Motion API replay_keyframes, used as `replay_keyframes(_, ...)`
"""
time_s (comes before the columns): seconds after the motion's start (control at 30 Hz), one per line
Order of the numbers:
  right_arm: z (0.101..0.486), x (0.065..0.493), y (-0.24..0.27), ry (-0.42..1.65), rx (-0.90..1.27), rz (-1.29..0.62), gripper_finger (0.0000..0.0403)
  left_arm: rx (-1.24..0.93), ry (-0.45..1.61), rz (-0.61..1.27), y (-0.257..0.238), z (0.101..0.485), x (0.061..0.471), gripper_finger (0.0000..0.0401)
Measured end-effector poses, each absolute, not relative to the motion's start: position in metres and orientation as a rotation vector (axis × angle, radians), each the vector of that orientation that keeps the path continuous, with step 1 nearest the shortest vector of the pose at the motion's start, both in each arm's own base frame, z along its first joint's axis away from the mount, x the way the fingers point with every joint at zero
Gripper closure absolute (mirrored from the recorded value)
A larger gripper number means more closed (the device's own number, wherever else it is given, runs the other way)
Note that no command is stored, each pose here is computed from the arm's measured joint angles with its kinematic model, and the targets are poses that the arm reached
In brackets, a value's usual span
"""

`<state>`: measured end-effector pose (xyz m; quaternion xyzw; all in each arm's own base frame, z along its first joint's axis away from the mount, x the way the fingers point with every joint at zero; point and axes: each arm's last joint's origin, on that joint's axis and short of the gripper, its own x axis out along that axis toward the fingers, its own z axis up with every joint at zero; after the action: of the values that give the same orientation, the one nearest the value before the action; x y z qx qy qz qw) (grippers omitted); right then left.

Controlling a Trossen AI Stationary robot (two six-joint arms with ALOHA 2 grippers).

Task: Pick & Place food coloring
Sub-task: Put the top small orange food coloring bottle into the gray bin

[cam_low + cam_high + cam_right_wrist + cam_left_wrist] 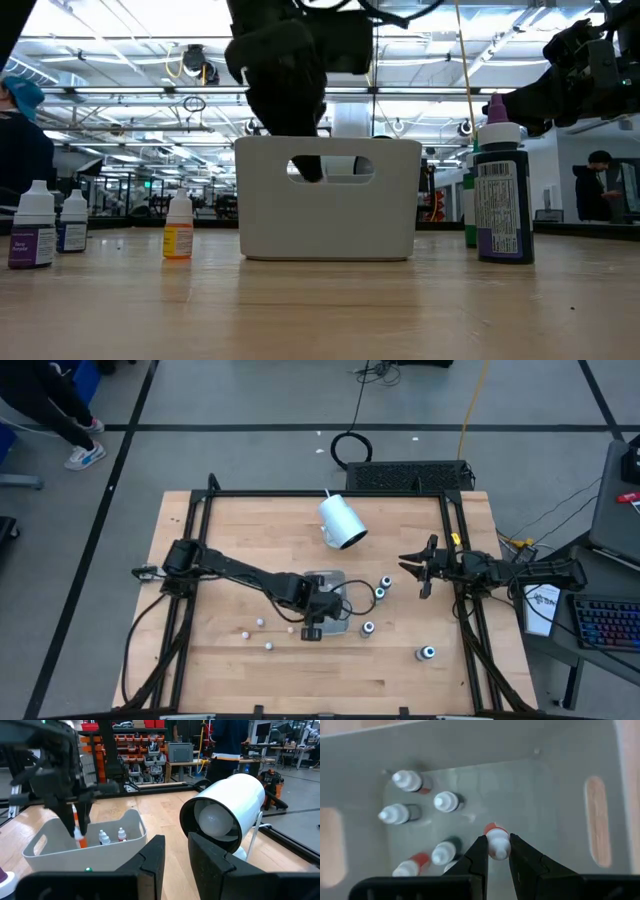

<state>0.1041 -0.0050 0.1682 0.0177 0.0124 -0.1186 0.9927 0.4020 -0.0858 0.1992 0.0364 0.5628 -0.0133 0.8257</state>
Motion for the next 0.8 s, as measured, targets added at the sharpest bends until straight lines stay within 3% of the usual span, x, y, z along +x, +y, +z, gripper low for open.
replay_keyframes(0.27,0.168,0.104,-0.005,0.023,0.036,-0.238,0.0325,0.077,1.247,-0.002,-0.085,0.178,0.407,0.0346)
replay_keyframes(0.8,0.168,0.104,-0.005,0.023,0.036,-0.238,0.0325,0.043,1.255,0.066,-0.075,0.175,0.409,0.0346)
